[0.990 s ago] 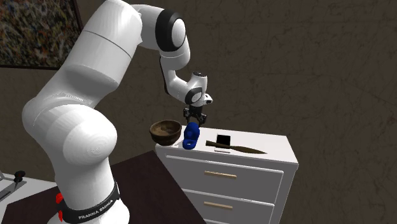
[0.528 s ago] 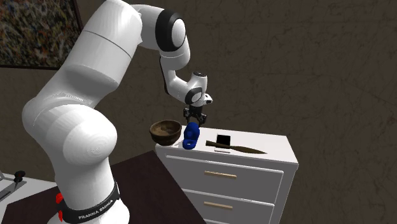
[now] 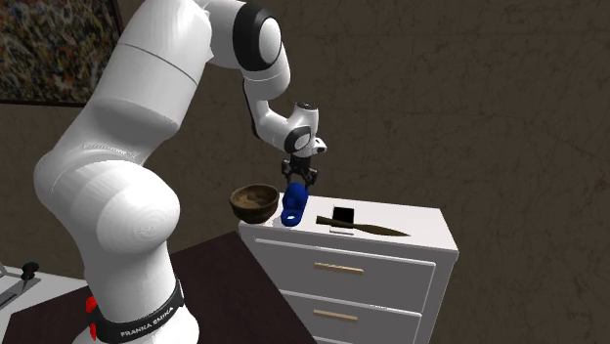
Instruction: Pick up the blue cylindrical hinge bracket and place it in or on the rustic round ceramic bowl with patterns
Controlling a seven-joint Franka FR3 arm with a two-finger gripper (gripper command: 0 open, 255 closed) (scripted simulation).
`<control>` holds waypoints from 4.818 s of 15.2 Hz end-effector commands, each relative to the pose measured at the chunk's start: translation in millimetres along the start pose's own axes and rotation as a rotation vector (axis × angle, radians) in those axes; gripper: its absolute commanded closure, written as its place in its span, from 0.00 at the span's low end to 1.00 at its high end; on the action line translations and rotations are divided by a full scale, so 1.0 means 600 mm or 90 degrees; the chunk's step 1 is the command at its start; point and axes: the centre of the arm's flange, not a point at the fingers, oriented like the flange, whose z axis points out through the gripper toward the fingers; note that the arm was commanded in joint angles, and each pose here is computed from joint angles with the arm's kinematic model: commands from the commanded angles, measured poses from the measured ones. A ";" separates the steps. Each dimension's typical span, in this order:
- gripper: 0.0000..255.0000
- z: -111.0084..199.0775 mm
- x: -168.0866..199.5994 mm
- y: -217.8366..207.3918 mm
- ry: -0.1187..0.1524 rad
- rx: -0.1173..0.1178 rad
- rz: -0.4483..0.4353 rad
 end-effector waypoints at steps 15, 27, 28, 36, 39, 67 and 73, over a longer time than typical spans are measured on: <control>1.00 -0.138 0.026 -0.026 0.000 0.000 0.000; 1.00 -0.235 0.045 -0.044 0.000 0.000 0.000; 1.00 -0.239 0.035 -0.063 0.000 0.000 0.000; 1.00 -0.272 -0.042 -0.218 0.000 0.000 0.000; 1.00 -0.283 -0.069 -0.273 0.000 0.000 0.000; 1.00 -0.105 -0.104 -0.238 0.000 0.000 0.000; 0.00 -0.105 -0.104 -0.238 0.000 0.000 0.000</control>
